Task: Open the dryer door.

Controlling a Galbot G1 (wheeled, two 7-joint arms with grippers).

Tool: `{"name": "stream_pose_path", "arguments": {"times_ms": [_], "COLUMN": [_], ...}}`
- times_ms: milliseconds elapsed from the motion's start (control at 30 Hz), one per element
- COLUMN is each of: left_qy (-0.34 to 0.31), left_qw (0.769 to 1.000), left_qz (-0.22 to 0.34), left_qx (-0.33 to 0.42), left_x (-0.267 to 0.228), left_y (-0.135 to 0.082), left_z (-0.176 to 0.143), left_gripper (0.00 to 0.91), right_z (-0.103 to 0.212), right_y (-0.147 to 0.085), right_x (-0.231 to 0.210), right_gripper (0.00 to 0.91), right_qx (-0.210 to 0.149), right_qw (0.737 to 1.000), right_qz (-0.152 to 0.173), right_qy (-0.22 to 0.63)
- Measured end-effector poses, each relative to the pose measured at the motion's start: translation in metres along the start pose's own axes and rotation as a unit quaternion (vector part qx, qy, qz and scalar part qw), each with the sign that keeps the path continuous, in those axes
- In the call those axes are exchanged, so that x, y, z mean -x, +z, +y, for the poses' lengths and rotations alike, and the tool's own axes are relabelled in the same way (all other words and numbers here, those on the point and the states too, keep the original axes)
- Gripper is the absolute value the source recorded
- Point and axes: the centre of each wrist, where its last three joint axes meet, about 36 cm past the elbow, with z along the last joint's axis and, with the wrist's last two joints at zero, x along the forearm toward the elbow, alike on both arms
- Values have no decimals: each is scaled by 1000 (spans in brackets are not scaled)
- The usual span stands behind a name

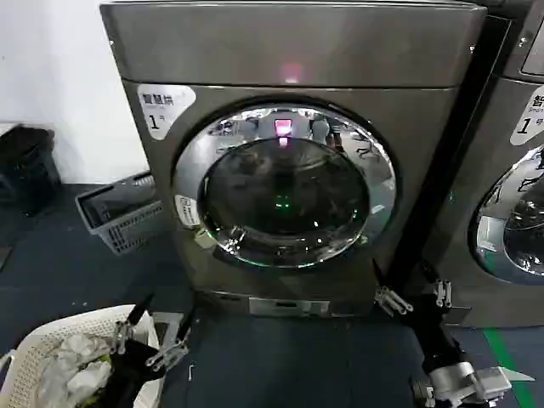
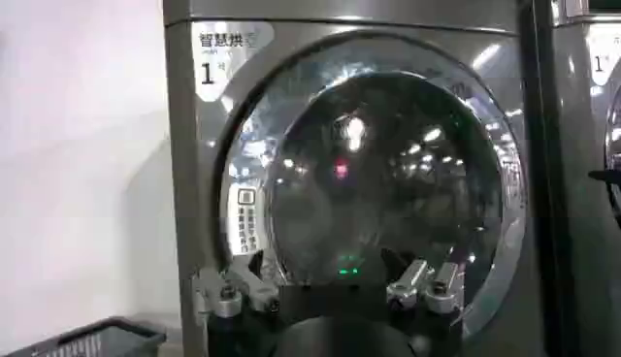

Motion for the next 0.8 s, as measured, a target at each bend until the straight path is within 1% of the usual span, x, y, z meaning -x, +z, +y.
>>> {"name": "stream_pose_path", "arguments": {"times_ms": [167, 433, 567, 700, 800], "left_qy": [4, -1, -6, -9, -14], "left_qw": [1000, 1000, 1000, 1000, 1000], "left_qz": [-7, -2, 1, 6, 7], "left_qx": [-6, -1, -3, 1, -3], "left_x": [2, -1, -3, -7, -8], "left_y": [-1, 1, 2, 8, 9], "left_z": [-2, 0, 0, 2, 1], "left_gripper": [907, 907, 907, 907, 907], "right_z": [-6, -20, -31, -43, -45], "right_y": [-2, -12, -9, 1, 7], "right_x": [5, 30, 51, 76, 94], "right_gripper": [907, 907, 907, 907, 907], "right_qx": [-8, 30, 22, 2, -11], "right_qw": [999, 990, 978, 967, 959], "right_qz": [-6, -16, -20, 0, 14], "right_qy": [-48, -135, -204, -255, -282]}}
